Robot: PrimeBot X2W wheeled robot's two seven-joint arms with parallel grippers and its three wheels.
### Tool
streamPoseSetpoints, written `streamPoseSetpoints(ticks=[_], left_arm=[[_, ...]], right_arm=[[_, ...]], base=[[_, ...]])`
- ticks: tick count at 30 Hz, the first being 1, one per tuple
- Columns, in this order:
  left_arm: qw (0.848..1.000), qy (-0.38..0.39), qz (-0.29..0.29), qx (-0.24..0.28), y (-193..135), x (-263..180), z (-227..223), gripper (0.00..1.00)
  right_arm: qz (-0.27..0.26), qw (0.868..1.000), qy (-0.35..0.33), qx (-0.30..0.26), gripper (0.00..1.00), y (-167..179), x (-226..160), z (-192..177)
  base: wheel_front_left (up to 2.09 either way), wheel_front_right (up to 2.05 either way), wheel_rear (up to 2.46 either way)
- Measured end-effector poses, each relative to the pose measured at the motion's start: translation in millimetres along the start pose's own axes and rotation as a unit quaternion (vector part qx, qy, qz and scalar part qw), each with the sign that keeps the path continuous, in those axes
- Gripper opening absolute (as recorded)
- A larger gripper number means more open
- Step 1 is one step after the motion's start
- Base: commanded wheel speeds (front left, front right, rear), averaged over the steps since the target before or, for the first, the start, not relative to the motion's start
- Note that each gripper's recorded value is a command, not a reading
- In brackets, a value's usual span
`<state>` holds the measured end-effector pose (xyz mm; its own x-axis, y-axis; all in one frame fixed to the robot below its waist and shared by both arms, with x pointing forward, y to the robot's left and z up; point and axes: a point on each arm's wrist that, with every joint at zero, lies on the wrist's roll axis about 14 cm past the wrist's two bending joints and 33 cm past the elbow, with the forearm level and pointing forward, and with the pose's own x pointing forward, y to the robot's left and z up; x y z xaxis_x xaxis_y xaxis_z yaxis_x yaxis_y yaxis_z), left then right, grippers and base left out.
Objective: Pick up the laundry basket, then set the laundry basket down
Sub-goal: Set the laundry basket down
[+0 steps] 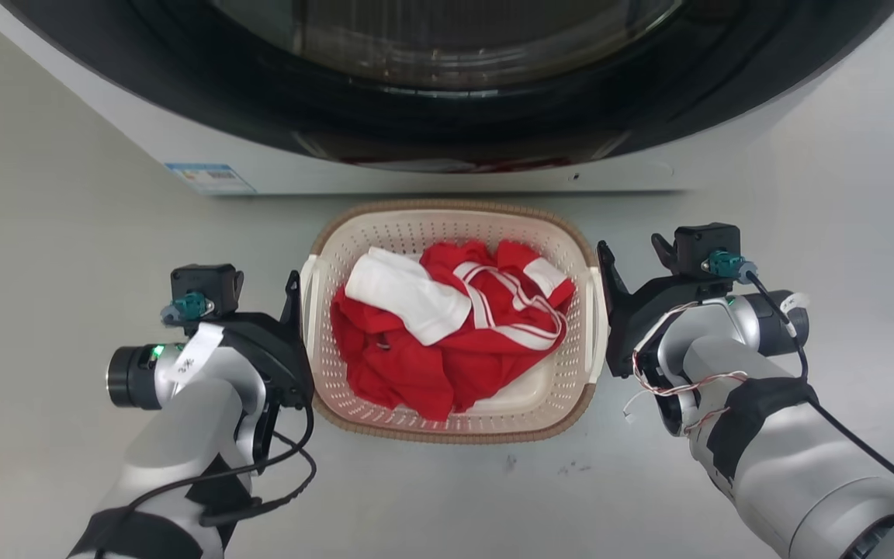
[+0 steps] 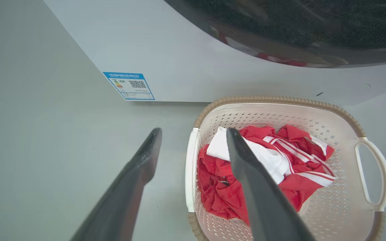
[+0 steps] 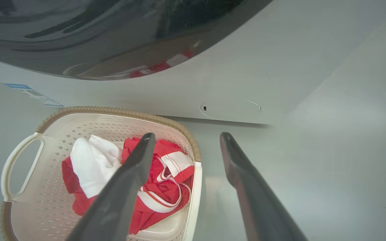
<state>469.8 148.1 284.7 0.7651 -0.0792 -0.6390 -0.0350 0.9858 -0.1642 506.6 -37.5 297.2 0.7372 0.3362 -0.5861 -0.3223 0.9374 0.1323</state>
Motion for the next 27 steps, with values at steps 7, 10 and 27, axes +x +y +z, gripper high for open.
streamPoseSetpoints(ticks=[7,10,27], left_arm=[[0.999,-0.038,0.004,-0.001,4.6,-28.1,16.4,1.0],[0.999,-0.054,0.006,-0.002,5.9,-41.8,20.3,1.0],[0.987,-0.16,-0.026,-0.014,-11.4,-124.2,32.9,1.0]], right_arm=[[0.004,0.999,-0.04,0.023,1.0,11.8,-28.1,26.7],[0.003,0.998,-0.056,0.038,1.0,14.6,-41.6,35.0],[-0.001,0.987,-0.143,0.079,1.0,27.1,-125.3,47.0]], base=[[0.0,0.0,0.0],[0.0,0.0,0.0],[0.0,0.0,0.0]])
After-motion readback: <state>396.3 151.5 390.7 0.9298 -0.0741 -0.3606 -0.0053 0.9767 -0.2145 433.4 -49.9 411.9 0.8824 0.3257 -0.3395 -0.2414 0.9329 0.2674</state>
